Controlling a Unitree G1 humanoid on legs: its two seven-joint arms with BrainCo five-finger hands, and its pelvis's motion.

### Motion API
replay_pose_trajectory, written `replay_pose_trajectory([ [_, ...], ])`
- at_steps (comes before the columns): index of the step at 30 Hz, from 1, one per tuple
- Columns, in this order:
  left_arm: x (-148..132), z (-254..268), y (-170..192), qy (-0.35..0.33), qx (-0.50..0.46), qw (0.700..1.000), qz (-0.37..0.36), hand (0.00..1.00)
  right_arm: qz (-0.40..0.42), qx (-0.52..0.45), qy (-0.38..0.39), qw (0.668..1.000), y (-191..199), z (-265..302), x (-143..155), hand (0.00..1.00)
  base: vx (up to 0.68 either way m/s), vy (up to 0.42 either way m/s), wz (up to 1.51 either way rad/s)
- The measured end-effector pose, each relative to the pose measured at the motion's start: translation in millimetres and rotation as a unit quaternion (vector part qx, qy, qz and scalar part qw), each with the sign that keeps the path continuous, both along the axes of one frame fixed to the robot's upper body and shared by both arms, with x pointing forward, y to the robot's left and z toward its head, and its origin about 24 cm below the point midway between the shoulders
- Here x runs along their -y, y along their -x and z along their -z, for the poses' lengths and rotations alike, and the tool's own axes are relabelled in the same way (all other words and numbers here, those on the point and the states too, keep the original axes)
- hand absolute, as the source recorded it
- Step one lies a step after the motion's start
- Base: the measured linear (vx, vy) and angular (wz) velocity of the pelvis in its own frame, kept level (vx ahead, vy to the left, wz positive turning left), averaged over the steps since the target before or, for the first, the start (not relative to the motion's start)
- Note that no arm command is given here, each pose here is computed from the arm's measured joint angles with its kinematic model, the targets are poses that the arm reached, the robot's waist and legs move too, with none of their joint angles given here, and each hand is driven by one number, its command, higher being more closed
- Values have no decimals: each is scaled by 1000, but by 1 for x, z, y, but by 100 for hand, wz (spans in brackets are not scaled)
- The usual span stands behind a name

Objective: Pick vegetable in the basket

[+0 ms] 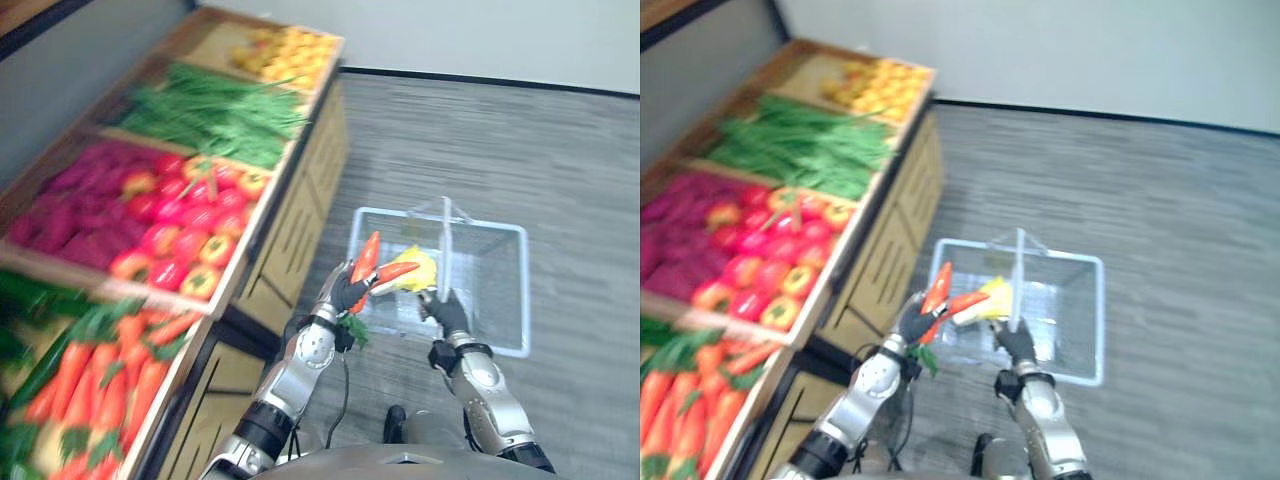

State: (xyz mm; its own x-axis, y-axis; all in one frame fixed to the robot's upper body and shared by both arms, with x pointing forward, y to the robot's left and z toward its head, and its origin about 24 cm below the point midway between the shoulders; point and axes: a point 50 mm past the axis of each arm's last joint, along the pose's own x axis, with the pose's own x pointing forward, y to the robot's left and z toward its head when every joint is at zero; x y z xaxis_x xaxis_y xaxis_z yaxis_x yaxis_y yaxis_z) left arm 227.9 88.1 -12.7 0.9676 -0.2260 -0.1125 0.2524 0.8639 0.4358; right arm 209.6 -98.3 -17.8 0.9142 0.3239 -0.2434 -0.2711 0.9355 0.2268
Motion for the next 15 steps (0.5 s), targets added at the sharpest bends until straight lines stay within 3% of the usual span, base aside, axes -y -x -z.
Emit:
replay_pose_trajectory([
  [3,-11,1,-5,-14,3,1000,-24,100,-46,0,12,999,-3,-2,-8,100,114,319,-163],
  [6,-16,-6,-13,-29,22,999,-25,100,-70,28,-31,997,-3,-19,-19,100,152,210,-37],
  [7,-15,-6,-14,-29,23,999,-25,0,-74,36,-41,996,-3,-24,-21,100,105,167,-2],
  [12,-8,-3,-25,-52,19,998,-12,0,-113,85,-109,984,1,-51,-28,100,52,64,3],
  [15,-3,1,-23,-71,16,997,5,0,-109,67,-131,983,11,-44,-24,100,19,-39,7],
])
